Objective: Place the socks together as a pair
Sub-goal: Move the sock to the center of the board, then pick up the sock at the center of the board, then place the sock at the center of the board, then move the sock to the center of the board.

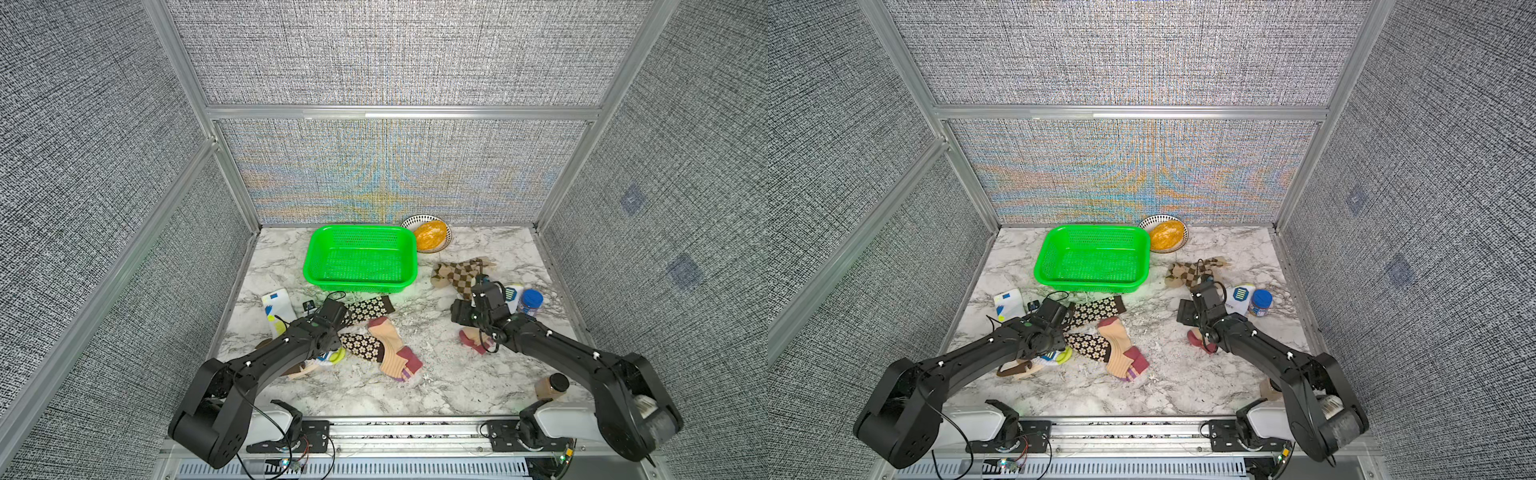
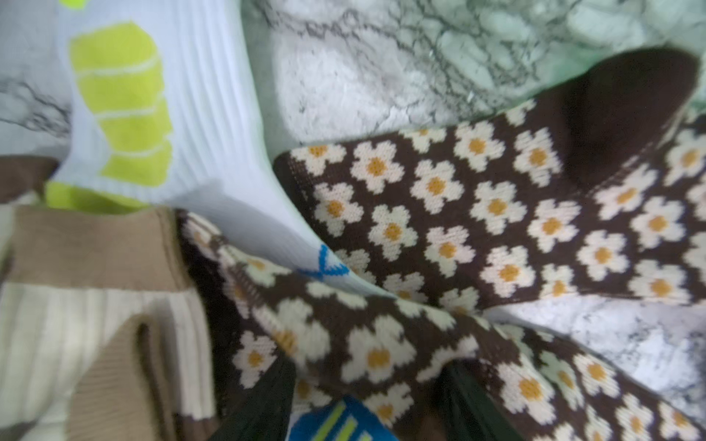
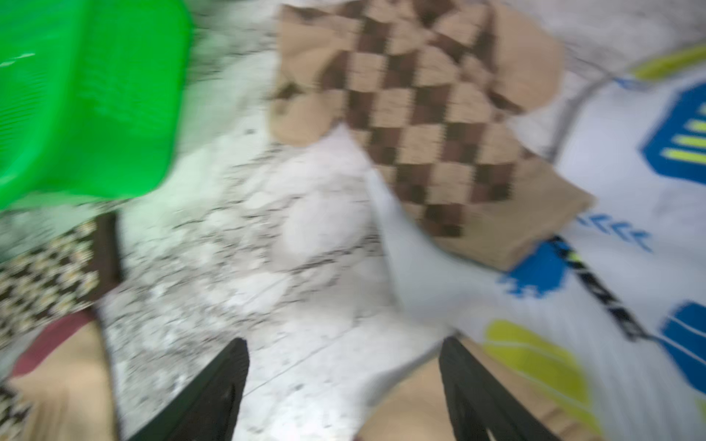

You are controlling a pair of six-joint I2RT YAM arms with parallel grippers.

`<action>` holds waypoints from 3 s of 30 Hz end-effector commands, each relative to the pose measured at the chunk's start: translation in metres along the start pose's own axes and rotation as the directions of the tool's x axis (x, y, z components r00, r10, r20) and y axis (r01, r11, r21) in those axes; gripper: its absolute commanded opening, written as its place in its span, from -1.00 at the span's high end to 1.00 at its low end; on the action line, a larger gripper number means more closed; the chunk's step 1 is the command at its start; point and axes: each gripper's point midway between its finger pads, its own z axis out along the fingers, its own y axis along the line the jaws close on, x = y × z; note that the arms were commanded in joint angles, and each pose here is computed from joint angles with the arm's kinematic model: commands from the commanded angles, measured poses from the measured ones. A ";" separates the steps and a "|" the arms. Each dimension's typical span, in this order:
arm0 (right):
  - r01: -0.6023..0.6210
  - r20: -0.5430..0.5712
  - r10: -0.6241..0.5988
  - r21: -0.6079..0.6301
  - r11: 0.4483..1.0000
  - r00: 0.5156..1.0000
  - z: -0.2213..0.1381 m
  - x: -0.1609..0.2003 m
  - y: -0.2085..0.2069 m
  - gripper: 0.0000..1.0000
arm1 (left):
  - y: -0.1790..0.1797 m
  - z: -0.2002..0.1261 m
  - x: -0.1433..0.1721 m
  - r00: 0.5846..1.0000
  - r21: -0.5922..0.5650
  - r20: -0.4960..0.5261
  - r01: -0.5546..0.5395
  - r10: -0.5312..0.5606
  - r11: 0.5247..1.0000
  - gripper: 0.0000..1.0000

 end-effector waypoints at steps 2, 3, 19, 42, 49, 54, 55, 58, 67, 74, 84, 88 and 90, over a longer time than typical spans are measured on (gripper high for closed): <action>0.060 -0.074 -0.071 -0.143 0.988 0.995 -0.011 0.025 0.044 -0.61 | -0.029 -0.015 -0.009 0.998 0.134 0.004 -0.066 0.066 0.989 -0.33; 0.059 -0.116 -0.080 -0.171 0.983 0.990 -0.011 0.040 0.053 -0.60 | -0.038 -0.022 -0.010 0.997 0.174 0.012 -0.075 0.074 0.982 -0.39; 0.172 -0.343 -0.218 -0.159 0.972 0.914 0.014 0.154 0.097 -0.24 | -0.045 -0.119 -0.010 0.986 0.446 0.161 -0.109 0.040 0.888 -0.81; 0.283 -0.354 -0.315 -0.139 0.949 0.881 -0.009 0.163 0.103 1.00 | -0.021 -0.119 0.004 0.986 0.426 0.161 -0.103 0.036 0.899 -0.81; 0.326 -0.099 -0.346 -0.173 0.929 0.933 -0.071 0.064 0.143 1.00 | -0.023 -0.122 0.006 0.985 0.450 0.168 -0.116 0.044 0.885 -0.81; 0.357 0.009 -0.371 -0.290 0.888 0.929 -0.107 0.022 0.188 1.00 | -0.026 -0.119 0.008 0.986 0.461 0.159 -0.117 0.048 0.879 -0.81; 0.364 0.025 -0.375 -0.312 0.878 0.927 -0.112 0.016 0.196 1.00 | -0.027 -0.119 0.008 0.986 0.464 0.159 -0.117 0.047 0.878 -0.81; 0.379 0.084 -0.380 -0.412 0.828 0.921 -0.133 -0.001 0.235 1.00 | -0.027 -0.120 0.007 0.986 0.465 0.165 -0.112 0.039 0.878 -0.81; 0.414 0.244 -0.335 -0.511 0.753 0.910 -0.182 -0.040 0.276 1.00 | -0.034 -0.117 0.002 0.984 0.465 0.174 -0.120 0.042 0.877 -0.80; 0.278 0.122 -0.250 -0.420 0.864 0.961 -0.139 -0.016 0.179 1.00 | -0.065 -0.091 0.008 0.988 0.481 0.135 -0.130 0.073 0.867 -0.78; 0.090 -0.045 -0.100 -0.191 0.977 0.994 -0.065 0.033 0.039 1.00 | -0.115 -0.032 0.016 0.989 0.393 0.025 -0.145 0.147 0.908 -0.75; 0.054 -0.077 -0.062 -0.100 0.994 0.995 -0.050 0.044 0.011 1.00 | -0.113 0.001 0.020 0.991 0.283 -0.013 -0.123 0.132 0.951 -0.73; 0.044 -0.094 -0.050 -0.062 0.997 0.994 -0.042 0.049 0.001 1.00 | -0.109 0.015 0.023 0.991 0.228 -0.031 -0.122 0.132 0.966 -0.72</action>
